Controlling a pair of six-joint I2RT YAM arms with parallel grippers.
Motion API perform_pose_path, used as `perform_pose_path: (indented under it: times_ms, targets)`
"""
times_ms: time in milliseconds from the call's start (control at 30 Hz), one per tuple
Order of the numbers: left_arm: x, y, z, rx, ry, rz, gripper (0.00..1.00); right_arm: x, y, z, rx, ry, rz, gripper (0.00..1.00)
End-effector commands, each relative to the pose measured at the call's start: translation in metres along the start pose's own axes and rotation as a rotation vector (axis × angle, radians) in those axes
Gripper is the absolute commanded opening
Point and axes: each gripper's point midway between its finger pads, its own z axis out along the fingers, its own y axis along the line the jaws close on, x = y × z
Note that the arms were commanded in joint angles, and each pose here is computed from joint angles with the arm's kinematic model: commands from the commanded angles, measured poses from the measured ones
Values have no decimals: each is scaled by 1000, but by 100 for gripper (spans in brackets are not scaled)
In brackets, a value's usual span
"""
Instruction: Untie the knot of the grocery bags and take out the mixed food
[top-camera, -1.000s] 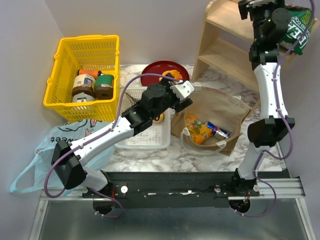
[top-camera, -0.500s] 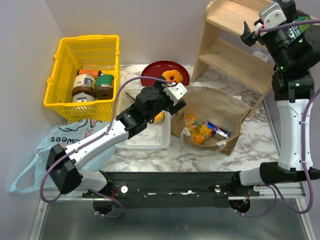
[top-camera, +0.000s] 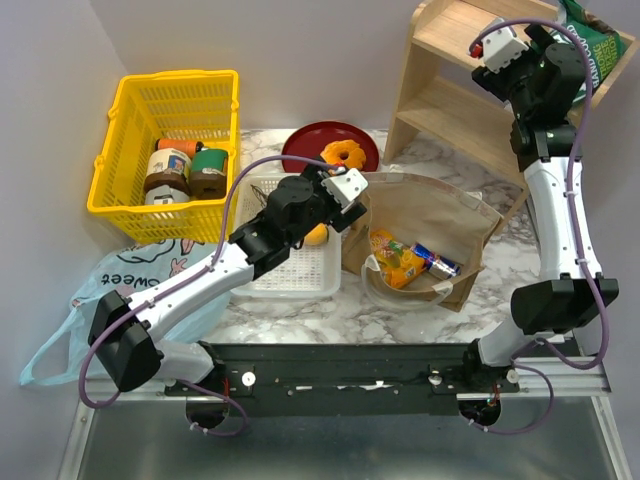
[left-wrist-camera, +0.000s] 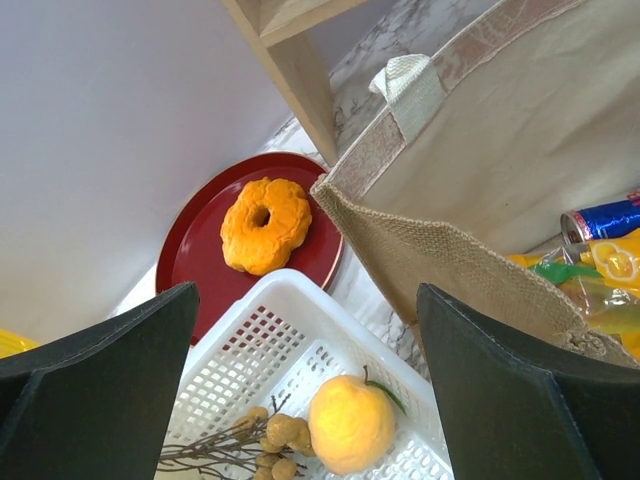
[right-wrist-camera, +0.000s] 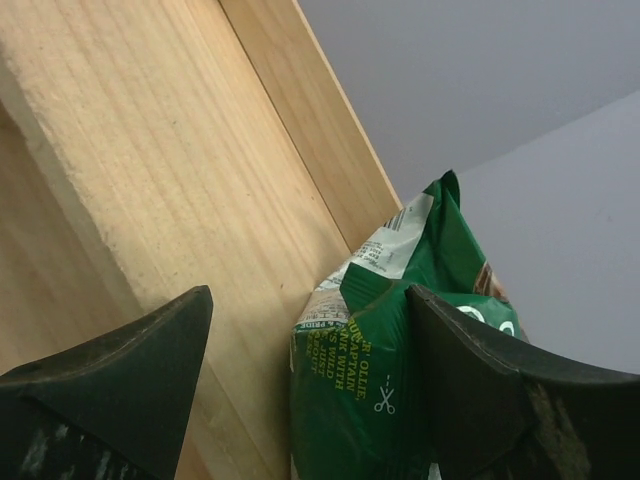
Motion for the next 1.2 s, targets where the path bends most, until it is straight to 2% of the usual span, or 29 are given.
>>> perform_pose_path:
  times_ms: [0,167,200,267,300,367,400,467,500,600,633,667,700,733,800,933,967,1000,1033,1100,1167]
  targets:
    - [-8,5,-8,-6,-38,-22,99,9,-28,8,109,24,-50,85]
    - [-6,4,-9,-1,-29,-18,99,7,-21,6,83,4,-6,86]
    - [-4,6,-11,-7,-20,-12,99,1,-15,2,57,-28,2,87]
    - [-1,13,-17,-31,-14,-12,99,-9,-1,-26,-10,-100,24,98]
    - [2,17,-20,-36,-10,-18,99,-30,13,-41,-85,-213,23,99]
    - [4,23,-27,-16,-19,-35,99,-44,44,-70,-195,-315,32,100]
    - [8,21,-28,8,-7,-41,99,-60,76,-102,-290,-408,43,100]
    - [8,19,-28,69,-23,-52,99,-68,114,-135,-407,-455,61,100]
    - [3,9,-27,133,-50,-53,99,-71,152,-160,-509,-489,74,100]
    - [-13,-9,-14,270,-98,-49,99,-65,213,-207,-701,-493,132,100]
    - [-9,-15,-2,302,-84,-56,99,-51,235,-224,-752,-470,158,100]
    - [-29,-10,4,311,-123,-57,99,-46,245,-232,-782,-443,211,100]
    - [-28,-13,9,333,-109,-66,99,-42,248,-235,-771,-414,235,100]
    - [-19,-19,24,354,-81,-85,99,-39,241,-230,-709,-396,256,100]
    - [-33,-13,34,349,-94,-104,99,-22,225,-211,-573,-291,271,99]
    - [-35,-15,47,353,-83,-159,99,-47,164,-177,-347,-360,161,97]
    - [-32,-17,47,360,-76,-174,99,-48,159,-158,-312,-351,112,96]
    - [-29,-18,47,361,-64,-183,99,-50,128,-141,-208,-321,105,96]
    - [-25,-20,47,366,-53,-188,99,-56,107,-130,-156,-317,112,95]
    - [-20,-23,43,378,-24,-199,99,-68,61,-112,-95,-332,231,95]
    - [-21,-23,33,375,-23,-199,99,-71,60,-113,-167,-328,319,95]
